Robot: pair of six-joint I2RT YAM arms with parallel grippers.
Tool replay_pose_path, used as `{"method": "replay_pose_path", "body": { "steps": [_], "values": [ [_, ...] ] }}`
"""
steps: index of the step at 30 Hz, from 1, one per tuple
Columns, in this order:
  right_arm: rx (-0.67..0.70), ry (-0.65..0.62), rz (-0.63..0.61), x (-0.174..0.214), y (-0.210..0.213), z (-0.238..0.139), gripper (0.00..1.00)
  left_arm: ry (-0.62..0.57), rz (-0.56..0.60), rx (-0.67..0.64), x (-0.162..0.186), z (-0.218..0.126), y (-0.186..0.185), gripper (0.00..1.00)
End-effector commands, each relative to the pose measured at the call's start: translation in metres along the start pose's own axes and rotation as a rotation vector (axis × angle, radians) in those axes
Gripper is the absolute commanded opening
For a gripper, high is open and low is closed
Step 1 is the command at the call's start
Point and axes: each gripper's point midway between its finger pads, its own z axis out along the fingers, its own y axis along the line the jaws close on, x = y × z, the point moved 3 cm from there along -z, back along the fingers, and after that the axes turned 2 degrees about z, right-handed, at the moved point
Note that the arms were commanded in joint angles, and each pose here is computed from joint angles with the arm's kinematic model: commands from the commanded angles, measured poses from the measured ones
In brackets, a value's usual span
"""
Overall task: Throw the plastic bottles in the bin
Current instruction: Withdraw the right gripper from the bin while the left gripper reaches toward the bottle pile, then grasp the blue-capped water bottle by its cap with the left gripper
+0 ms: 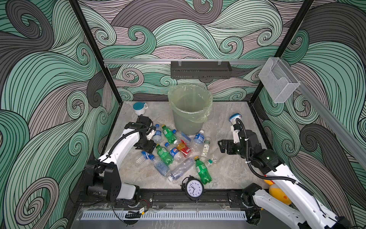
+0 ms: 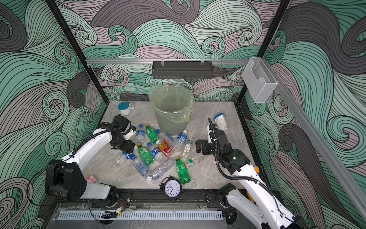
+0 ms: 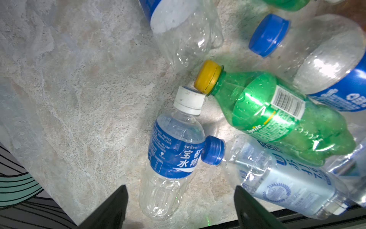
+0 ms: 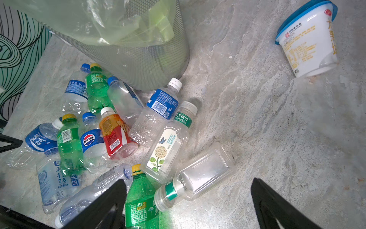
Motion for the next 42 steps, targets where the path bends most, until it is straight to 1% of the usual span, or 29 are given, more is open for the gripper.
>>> {"method": "replay_pose_path", "body": {
  "steps": [1, 3, 5, 8, 12, 20, 24, 31, 37, 42],
  "values": [
    [0.023, -0.025, 0.033, -0.004, -0.005, 0.0, 0.98, 0.032, -0.004, -0.002, -0.001, 0.01, -0.001, 0.84],
    [0.024, -0.024, 0.038, -0.003, -0.006, 0.001, 0.98, 0.06, 0.001, 0.025, -0.002, 0.018, -0.004, 0.84],
    [0.031, -0.019, 0.05, -0.001, -0.008, 0.003, 0.98, 0.081, -0.023, 0.041, -0.006, 0.023, -0.006, 0.84],
    [0.042, -0.017, 0.072, 0.002, -0.012, 0.004, 0.98, 0.129, -0.038, 0.077, -0.009, 0.036, -0.01, 0.79],
    [0.044, -0.018, 0.106, 0.009, -0.015, 0.003, 0.97, 0.213, -0.04, 0.042, -0.005, 0.054, -0.005, 0.74],
    [0.056, -0.022, 0.128, 0.014, -0.021, 0.004, 0.97, 0.23, -0.045, 0.015, -0.002, 0.069, -0.003, 0.69],
    [0.061, -0.011, 0.126, 0.014, -0.021, 0.006, 0.97, 0.251, -0.044, 0.01, 0.0, 0.076, -0.002, 0.64],
    [0.062, -0.015, 0.132, 0.014, -0.022, 0.005, 0.97, 0.278, -0.042, 0.019, 0.001, 0.082, -0.003, 0.64],
    [0.067, -0.023, 0.127, 0.011, -0.023, 0.004, 0.97, 0.263, -0.049, 0.033, -0.001, 0.081, -0.005, 0.7],
    [0.063, -0.023, 0.13, 0.007, -0.021, 0.004, 0.97, 0.26, -0.051, 0.037, -0.001, 0.082, -0.006, 0.7]
  ]
}}
